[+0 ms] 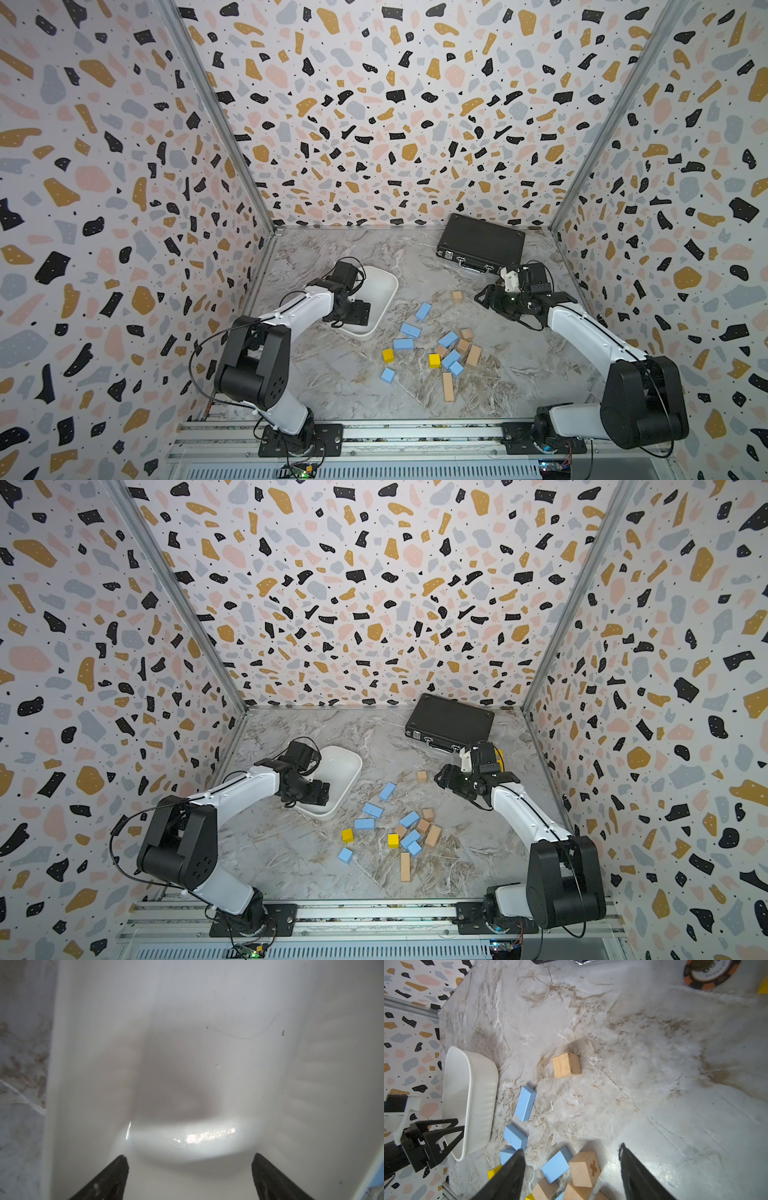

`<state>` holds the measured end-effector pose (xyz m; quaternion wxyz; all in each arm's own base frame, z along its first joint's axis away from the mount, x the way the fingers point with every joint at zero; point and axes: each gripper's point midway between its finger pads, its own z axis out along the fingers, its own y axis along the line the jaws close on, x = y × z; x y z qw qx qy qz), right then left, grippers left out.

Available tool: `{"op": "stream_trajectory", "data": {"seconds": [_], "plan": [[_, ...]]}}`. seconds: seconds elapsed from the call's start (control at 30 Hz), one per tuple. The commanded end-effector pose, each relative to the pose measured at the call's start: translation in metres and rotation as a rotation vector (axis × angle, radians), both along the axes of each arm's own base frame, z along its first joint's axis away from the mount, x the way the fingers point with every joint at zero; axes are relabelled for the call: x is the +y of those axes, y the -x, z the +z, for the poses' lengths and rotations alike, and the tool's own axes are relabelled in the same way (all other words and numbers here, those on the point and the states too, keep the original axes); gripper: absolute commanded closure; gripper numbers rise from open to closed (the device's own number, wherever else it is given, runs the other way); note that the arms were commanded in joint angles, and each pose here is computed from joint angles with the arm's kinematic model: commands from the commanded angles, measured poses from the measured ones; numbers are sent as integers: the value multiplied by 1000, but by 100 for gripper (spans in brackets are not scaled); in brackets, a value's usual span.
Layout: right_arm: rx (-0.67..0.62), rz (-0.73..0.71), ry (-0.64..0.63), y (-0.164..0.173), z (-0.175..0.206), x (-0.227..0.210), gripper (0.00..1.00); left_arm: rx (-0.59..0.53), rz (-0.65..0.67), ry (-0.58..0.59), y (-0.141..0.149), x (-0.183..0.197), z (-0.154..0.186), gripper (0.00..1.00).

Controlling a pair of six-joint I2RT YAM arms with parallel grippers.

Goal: Pick out the blue building blocks
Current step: Move the storage box to the center of the board, then pick up the building block from the center of the board.

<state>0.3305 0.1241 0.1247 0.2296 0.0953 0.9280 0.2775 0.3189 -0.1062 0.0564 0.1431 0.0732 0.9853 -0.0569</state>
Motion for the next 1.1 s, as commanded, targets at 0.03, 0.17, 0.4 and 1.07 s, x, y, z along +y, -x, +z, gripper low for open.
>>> {"op": "stream_trajectory", "data": {"seconds": [0.03, 0.17, 0.4, 1.07], "plan": [[6, 34, 20, 6, 6, 2, 27, 74, 12, 120, 23, -14, 3, 7], [26, 48, 34, 10, 3, 4, 31, 123, 18, 192, 38, -24, 0, 8], [81, 108, 137, 18, 0, 2, 37, 169, 28, 306, 55, -38, 1, 9], [45, 90, 143, 5, 21, 17, 40, -153, -192, 139, -20, -54, 120, 25]]}}
